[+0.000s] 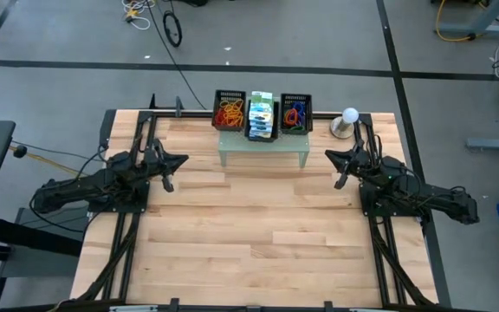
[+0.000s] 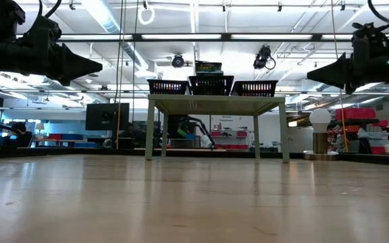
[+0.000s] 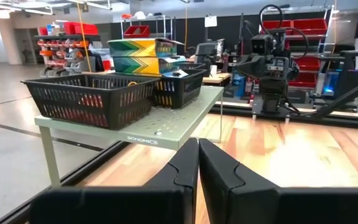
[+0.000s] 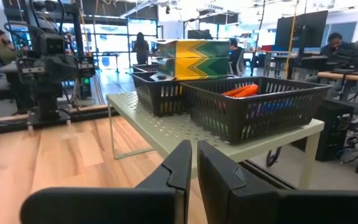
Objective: Pick & Place Office Desk Supplies
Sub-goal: Return to Home Position
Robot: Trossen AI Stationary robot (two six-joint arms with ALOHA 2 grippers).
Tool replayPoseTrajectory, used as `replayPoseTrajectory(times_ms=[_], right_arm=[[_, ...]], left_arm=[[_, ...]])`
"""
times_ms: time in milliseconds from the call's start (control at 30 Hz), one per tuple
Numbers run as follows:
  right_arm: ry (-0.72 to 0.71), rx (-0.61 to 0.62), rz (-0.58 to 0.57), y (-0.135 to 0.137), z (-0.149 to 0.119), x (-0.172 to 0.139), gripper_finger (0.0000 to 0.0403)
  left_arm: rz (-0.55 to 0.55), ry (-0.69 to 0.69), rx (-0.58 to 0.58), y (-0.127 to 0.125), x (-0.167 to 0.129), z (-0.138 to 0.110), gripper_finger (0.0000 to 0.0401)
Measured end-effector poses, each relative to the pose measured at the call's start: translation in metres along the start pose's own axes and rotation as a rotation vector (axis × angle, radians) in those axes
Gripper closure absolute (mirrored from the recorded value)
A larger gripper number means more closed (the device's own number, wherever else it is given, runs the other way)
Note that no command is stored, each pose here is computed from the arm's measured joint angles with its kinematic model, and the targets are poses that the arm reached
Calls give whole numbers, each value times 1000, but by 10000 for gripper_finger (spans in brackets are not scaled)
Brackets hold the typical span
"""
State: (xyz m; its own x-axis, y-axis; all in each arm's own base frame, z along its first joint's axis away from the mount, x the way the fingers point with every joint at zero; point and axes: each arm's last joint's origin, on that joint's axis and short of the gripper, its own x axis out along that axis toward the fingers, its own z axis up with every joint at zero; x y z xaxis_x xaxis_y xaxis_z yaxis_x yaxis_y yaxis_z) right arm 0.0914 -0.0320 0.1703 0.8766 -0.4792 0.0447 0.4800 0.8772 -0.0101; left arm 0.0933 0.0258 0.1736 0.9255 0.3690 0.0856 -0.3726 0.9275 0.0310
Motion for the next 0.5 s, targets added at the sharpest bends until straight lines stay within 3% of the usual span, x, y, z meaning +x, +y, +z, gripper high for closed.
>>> replayPoseTrajectory(times_ms=[500], right_arm=[[1,5,1,0,0,0,368]], left_arm=[[1,-3,4,0,0,0,381]])
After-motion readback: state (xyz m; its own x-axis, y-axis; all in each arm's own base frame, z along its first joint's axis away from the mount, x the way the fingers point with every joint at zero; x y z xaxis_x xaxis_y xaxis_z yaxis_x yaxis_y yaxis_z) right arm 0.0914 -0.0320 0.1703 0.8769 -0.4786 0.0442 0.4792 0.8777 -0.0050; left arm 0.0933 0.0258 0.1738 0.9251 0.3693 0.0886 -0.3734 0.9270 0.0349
